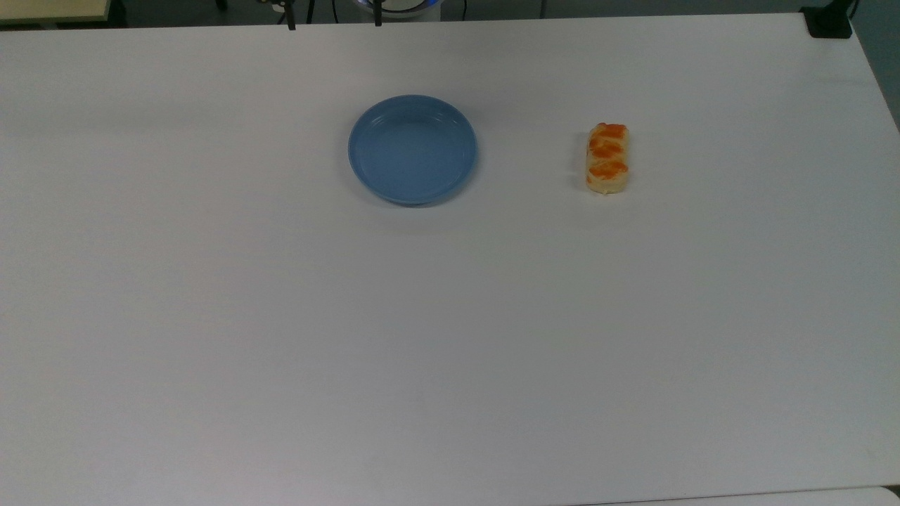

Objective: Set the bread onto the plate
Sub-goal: 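Move the open gripper down toward the orange-topped bread, then lower the gripper over the bread and close it on the bread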

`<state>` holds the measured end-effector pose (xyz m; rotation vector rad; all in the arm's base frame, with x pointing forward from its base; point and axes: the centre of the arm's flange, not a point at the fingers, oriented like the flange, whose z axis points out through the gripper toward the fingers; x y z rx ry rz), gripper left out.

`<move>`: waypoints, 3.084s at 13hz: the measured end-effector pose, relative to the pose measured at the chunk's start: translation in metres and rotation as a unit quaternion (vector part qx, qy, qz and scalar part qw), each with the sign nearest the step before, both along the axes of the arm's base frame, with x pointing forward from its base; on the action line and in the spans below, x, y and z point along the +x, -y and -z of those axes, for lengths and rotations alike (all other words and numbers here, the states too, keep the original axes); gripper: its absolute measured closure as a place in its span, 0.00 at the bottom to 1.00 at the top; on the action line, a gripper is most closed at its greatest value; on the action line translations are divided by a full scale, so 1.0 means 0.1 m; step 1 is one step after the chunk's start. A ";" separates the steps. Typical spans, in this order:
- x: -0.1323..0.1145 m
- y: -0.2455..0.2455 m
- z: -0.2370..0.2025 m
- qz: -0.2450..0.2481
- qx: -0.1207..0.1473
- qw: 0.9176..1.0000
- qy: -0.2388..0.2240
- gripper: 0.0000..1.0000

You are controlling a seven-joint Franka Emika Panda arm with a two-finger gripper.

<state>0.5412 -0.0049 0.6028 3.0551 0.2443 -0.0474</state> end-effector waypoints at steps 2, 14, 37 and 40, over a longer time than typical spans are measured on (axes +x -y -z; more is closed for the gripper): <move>0.00 0.00 -0.03 0.001 0.002 1.000 0.003 0.00; 0.04 -0.20 0.06 0.011 0.009 1.000 -0.004 0.00; -0.24 -3.86 2.93 0.088 -0.016 0.996 -0.017 0.16; -0.24 -3.86 2.95 0.088 -0.016 0.996 -0.018 0.48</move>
